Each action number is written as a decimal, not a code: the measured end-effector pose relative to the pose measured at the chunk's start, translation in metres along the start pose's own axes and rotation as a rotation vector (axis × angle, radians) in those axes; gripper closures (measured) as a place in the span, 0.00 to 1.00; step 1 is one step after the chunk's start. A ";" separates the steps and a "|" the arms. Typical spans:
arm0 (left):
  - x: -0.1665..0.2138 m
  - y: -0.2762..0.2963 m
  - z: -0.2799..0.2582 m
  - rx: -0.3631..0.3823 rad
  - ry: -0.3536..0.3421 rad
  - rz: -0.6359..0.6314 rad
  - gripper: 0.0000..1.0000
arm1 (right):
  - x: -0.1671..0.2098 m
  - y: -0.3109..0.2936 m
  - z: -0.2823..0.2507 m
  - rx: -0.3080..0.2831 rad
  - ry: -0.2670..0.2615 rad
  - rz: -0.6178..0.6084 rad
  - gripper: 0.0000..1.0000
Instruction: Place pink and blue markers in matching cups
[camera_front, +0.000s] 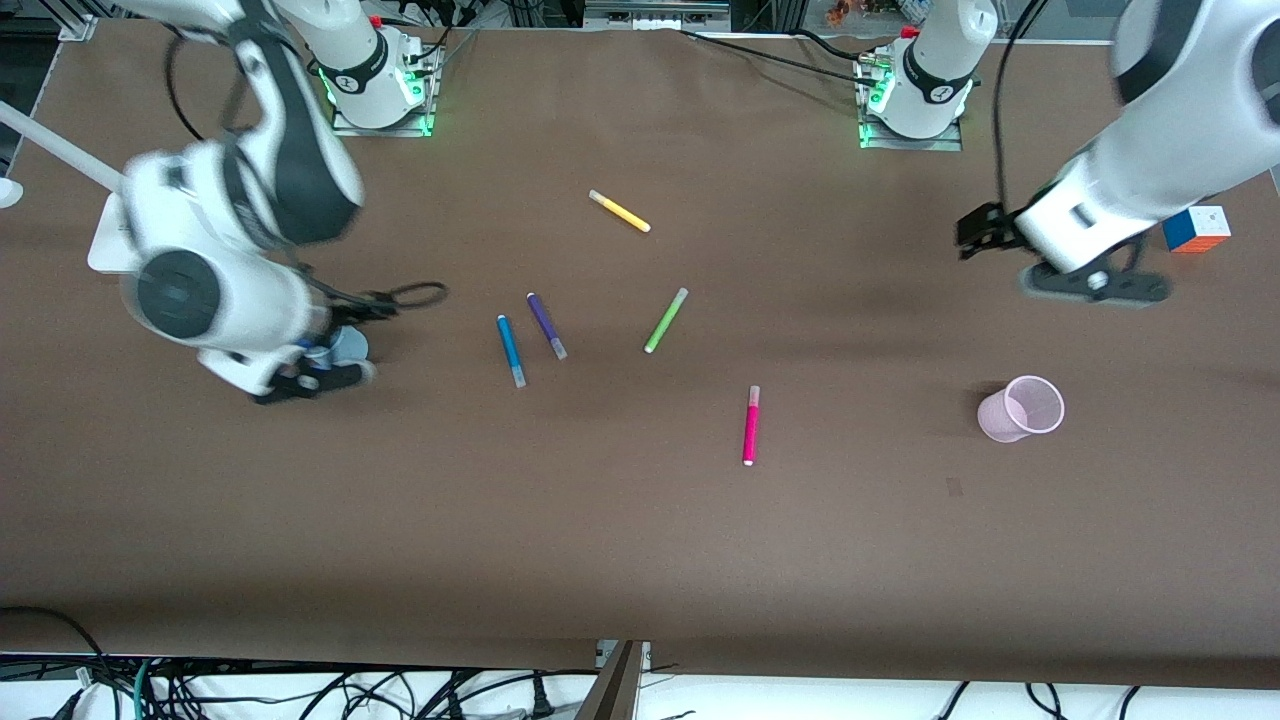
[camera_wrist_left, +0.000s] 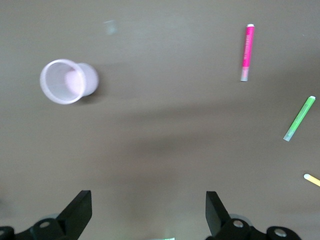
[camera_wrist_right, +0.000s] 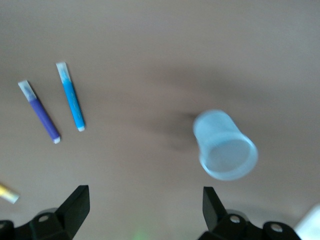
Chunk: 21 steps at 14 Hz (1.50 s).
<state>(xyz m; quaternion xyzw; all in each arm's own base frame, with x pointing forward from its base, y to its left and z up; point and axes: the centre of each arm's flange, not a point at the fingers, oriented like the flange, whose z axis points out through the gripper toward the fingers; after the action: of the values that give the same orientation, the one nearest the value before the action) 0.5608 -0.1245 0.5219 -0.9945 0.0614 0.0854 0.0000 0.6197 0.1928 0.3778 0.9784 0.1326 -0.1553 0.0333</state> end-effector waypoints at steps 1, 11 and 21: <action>0.014 0.012 0.019 -0.004 -0.002 0.020 0.00 | 0.015 -0.021 0.022 -0.008 0.009 -0.026 0.00; 0.110 0.128 0.211 -0.061 0.081 0.125 0.00 | 0.077 -0.102 0.138 0.056 0.115 -0.086 0.00; 0.121 0.176 0.320 -0.087 0.113 0.179 0.03 | 0.081 -0.126 0.170 0.052 0.112 0.002 0.15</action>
<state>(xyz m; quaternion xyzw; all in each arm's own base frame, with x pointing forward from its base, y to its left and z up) 0.6036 -0.3103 0.1877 -0.9873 0.1462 0.0314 -0.0544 0.6096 0.3166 0.1880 0.9862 0.1294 -0.1037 0.0002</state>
